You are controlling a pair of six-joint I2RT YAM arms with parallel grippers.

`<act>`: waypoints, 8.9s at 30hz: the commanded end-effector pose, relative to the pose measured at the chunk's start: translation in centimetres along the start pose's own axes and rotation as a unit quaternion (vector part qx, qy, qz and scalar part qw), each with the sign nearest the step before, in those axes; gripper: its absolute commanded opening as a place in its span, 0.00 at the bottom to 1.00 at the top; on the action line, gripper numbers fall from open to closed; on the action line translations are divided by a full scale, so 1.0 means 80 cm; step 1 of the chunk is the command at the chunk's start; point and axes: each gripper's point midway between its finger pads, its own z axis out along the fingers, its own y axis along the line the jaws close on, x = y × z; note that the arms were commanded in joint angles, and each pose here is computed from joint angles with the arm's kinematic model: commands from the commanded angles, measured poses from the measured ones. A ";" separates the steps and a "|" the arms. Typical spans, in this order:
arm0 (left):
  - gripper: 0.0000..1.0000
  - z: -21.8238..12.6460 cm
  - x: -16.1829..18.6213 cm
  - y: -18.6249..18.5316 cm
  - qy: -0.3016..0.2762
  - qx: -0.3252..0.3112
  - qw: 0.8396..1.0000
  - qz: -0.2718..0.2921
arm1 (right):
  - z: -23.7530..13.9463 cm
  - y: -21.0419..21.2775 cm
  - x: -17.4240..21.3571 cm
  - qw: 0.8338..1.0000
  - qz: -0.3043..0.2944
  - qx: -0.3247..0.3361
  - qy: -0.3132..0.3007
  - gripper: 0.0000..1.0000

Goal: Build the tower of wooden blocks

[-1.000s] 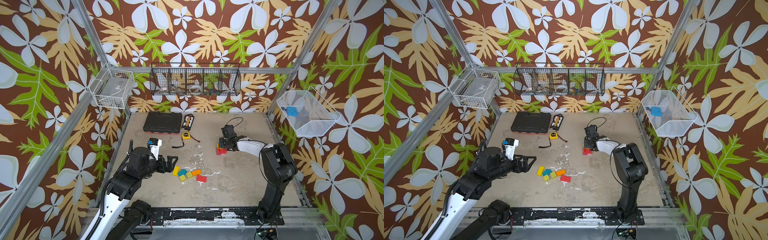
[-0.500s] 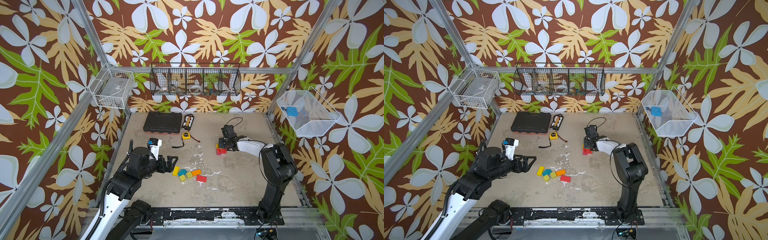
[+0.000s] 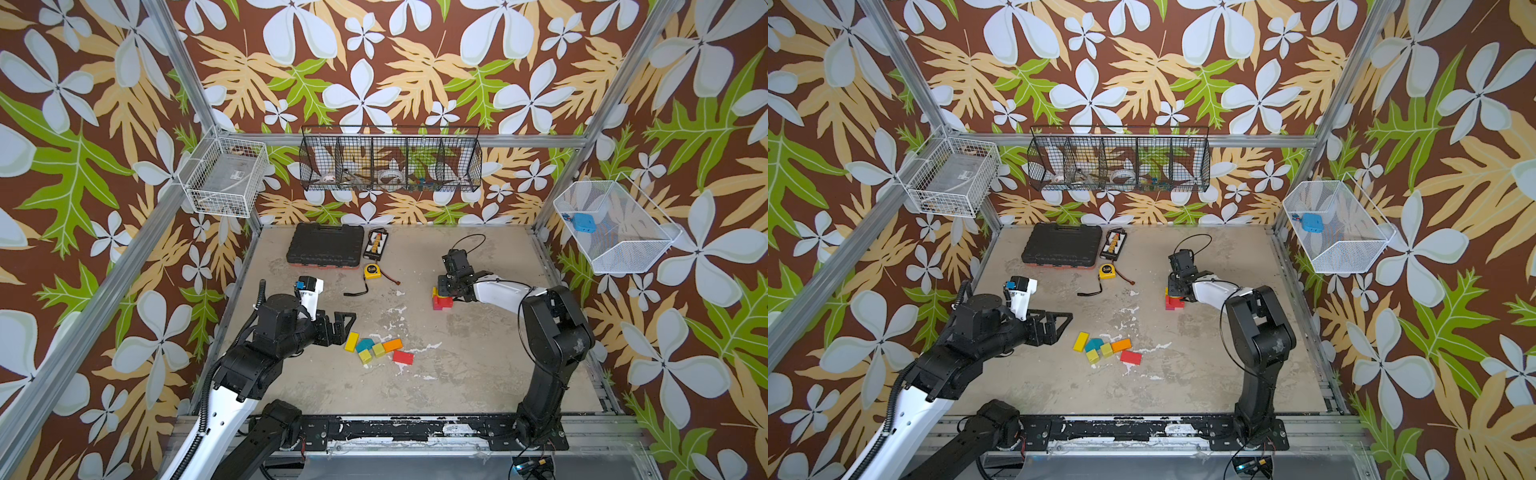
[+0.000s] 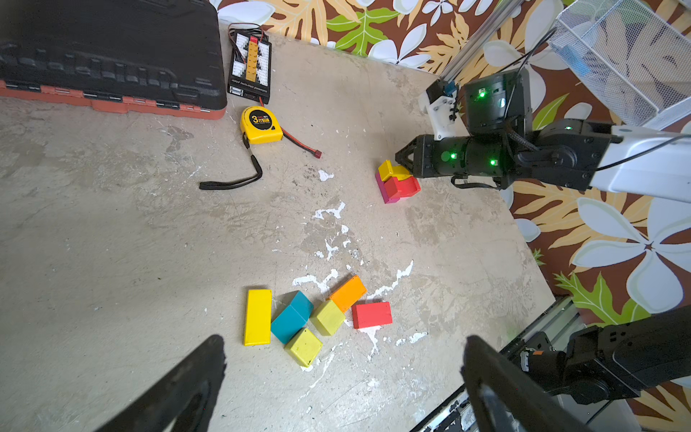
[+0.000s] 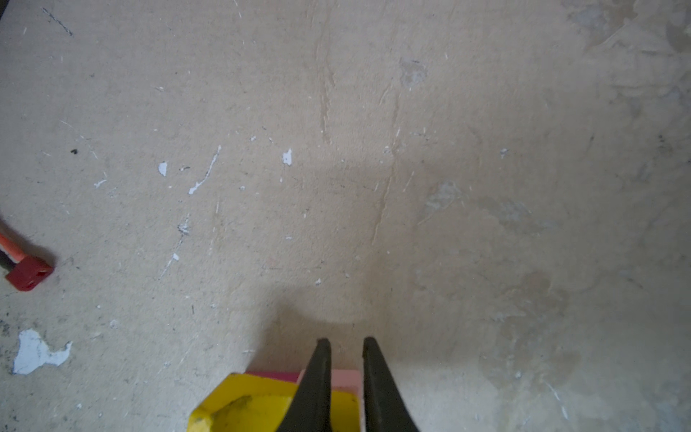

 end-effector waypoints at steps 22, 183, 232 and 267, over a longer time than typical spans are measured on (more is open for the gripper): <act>1.00 0.000 -0.005 -0.001 -0.007 0.001 1.000 0.004 | 0.001 0.000 -0.004 1.000 -0.024 0.005 -0.002 0.05; 1.00 -0.005 -0.007 -0.002 -0.015 0.001 1.000 0.004 | -0.135 0.144 0.287 0.997 -0.034 0.021 -0.067 0.89; 1.00 0.026 0.013 -0.002 0.040 0.005 0.999 0.002 | -0.172 0.056 0.078 0.992 0.019 -0.017 -0.126 0.38; 1.00 0.030 0.013 -0.001 0.042 0.003 0.999 0.000 | -0.078 0.031 0.043 0.998 -0.015 0.028 -0.056 0.39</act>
